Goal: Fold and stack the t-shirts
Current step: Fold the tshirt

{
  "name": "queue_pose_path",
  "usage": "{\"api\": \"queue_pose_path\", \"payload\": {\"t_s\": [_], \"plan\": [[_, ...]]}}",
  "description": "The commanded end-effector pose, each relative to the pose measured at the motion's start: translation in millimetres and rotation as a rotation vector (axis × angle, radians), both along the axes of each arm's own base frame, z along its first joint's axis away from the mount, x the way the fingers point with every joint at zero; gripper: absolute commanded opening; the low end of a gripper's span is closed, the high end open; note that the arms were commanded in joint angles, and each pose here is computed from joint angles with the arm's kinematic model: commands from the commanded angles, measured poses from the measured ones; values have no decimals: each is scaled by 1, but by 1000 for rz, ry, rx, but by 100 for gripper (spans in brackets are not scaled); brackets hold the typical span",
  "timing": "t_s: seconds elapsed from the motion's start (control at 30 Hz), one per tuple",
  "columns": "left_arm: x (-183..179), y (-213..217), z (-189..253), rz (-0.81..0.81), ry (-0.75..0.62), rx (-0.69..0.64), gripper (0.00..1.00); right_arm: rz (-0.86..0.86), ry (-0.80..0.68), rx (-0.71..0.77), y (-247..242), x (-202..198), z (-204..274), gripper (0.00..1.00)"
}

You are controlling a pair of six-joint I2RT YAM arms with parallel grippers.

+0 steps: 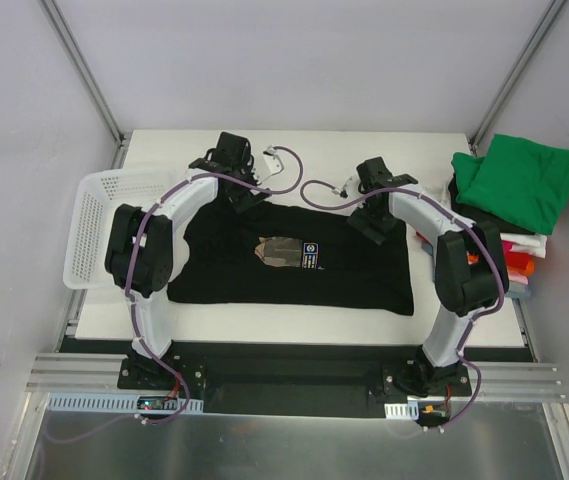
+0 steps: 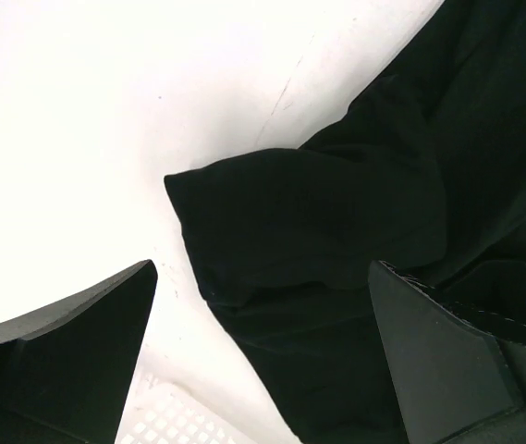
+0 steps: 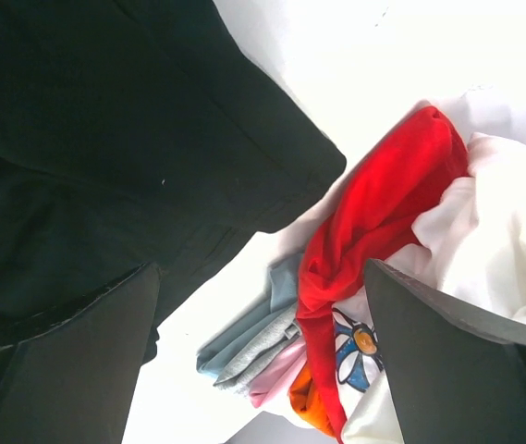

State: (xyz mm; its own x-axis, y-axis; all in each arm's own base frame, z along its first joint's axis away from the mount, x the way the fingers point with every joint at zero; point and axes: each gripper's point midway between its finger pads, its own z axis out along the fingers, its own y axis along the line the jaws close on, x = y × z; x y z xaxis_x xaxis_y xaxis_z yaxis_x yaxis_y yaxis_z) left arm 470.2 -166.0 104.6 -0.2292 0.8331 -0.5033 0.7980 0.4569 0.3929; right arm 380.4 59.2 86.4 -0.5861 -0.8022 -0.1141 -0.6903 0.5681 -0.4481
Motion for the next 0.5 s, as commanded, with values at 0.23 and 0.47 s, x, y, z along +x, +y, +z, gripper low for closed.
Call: {"api": "queue_pose_path", "payload": {"t_s": [0.23,0.47], "plan": [[-6,-10,-12,-30,49,-39,99,-8,8,-23,-6,2,-3,96],[-8,-11,-26,-23,84,-37,97,-18,3,-25,-10,0,-3,96]]}}
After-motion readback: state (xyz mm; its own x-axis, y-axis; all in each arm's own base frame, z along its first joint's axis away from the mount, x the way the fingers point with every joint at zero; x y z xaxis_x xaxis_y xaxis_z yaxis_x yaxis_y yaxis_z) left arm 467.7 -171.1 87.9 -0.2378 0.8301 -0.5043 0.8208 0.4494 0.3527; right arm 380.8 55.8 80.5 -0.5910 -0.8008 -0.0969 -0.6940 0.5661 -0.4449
